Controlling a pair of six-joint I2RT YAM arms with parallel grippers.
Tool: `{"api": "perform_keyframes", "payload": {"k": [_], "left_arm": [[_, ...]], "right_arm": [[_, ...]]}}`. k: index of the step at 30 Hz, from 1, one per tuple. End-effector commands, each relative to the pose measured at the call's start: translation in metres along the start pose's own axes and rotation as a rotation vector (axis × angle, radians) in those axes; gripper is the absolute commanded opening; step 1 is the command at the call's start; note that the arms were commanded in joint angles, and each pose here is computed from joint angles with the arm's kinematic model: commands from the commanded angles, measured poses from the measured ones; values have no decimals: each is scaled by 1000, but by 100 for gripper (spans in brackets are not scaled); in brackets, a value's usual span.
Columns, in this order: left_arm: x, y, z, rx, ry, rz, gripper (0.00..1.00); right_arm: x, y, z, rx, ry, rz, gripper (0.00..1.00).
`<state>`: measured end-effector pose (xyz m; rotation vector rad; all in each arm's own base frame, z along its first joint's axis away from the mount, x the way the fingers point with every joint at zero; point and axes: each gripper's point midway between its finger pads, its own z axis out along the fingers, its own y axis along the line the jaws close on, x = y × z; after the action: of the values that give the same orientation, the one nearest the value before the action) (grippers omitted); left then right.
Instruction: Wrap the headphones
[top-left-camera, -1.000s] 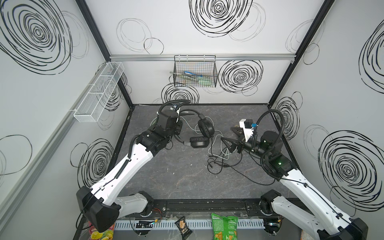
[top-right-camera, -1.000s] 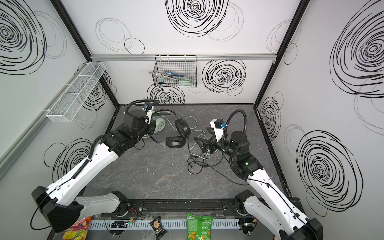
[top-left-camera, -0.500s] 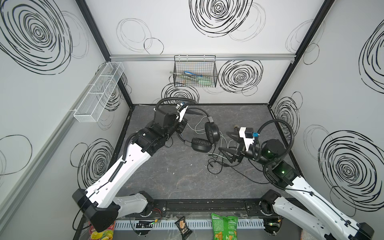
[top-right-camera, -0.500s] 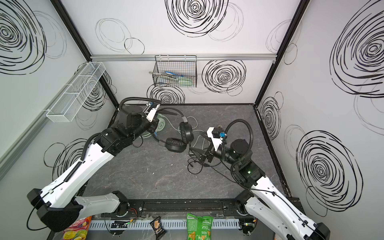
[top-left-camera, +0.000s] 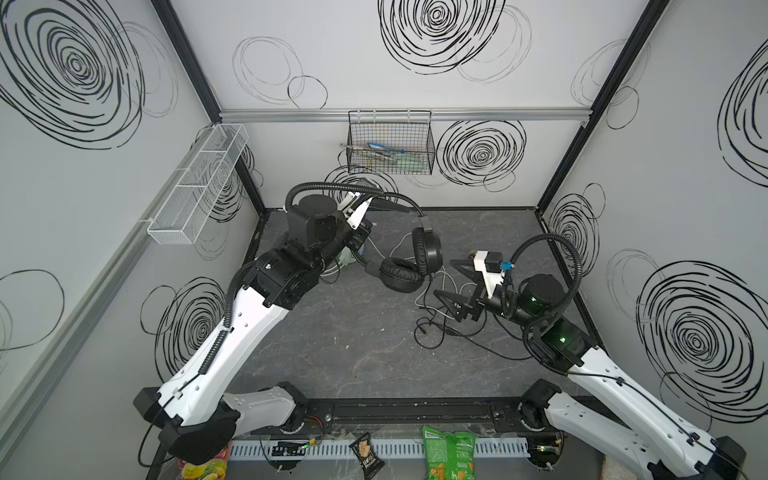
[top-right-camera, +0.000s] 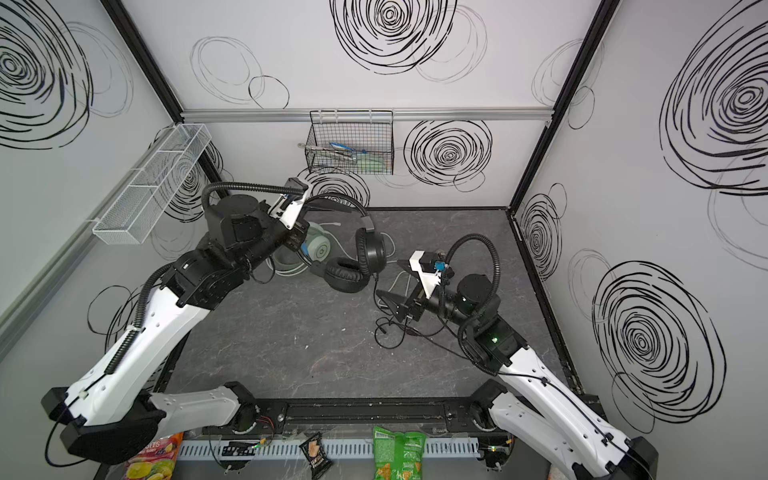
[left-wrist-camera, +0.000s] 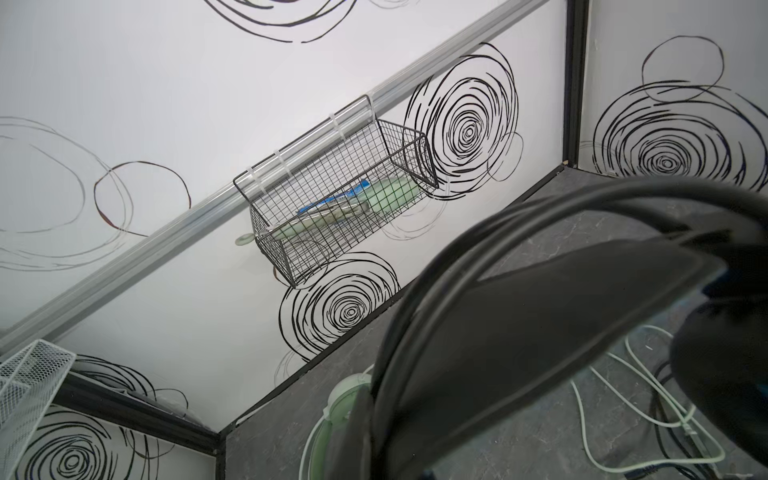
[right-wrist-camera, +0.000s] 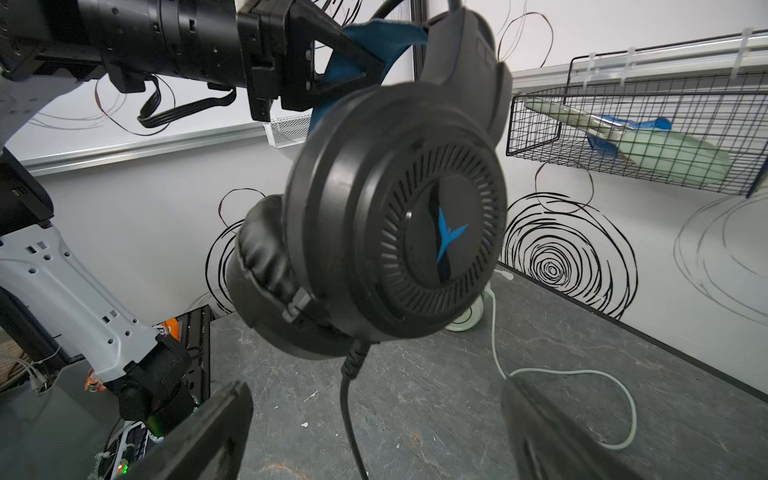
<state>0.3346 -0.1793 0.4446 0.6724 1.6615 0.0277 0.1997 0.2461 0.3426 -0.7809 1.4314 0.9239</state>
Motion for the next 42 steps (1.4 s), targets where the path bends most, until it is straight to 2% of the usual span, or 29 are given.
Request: {"api": "perform_keyframes", "payload": {"k": [1, 5, 11, 21, 30, 35, 42], "left_arm": [[-44, 16, -11, -60, -152, -2, 0], [-59, 25, -22, -103, -185, 1, 0], [-66, 24, -35, -129, -171, 34, 0], [-40, -15, -37, -12, -53, 114, 0], [-11, -29, -36, 15, 17, 162, 0], [-1, -35, -36, 29, 42, 189, 0], [-6, -37, -44, 55, 21, 162, 0]], "right_arm": [[-12, 2, -7, 14, -37, -16, 97], [-6, 0, -13, 45, -24, -28, 97], [-5, 4, -18, 30, -30, -36, 97], [1, 12, -20, -5, -50, -27, 97], [32, -5, -15, 81, 18, 50, 97], [43, 2, -16, 45, 16, 77, 97], [58, 20, -15, -41, 6, 79, 97]]}}
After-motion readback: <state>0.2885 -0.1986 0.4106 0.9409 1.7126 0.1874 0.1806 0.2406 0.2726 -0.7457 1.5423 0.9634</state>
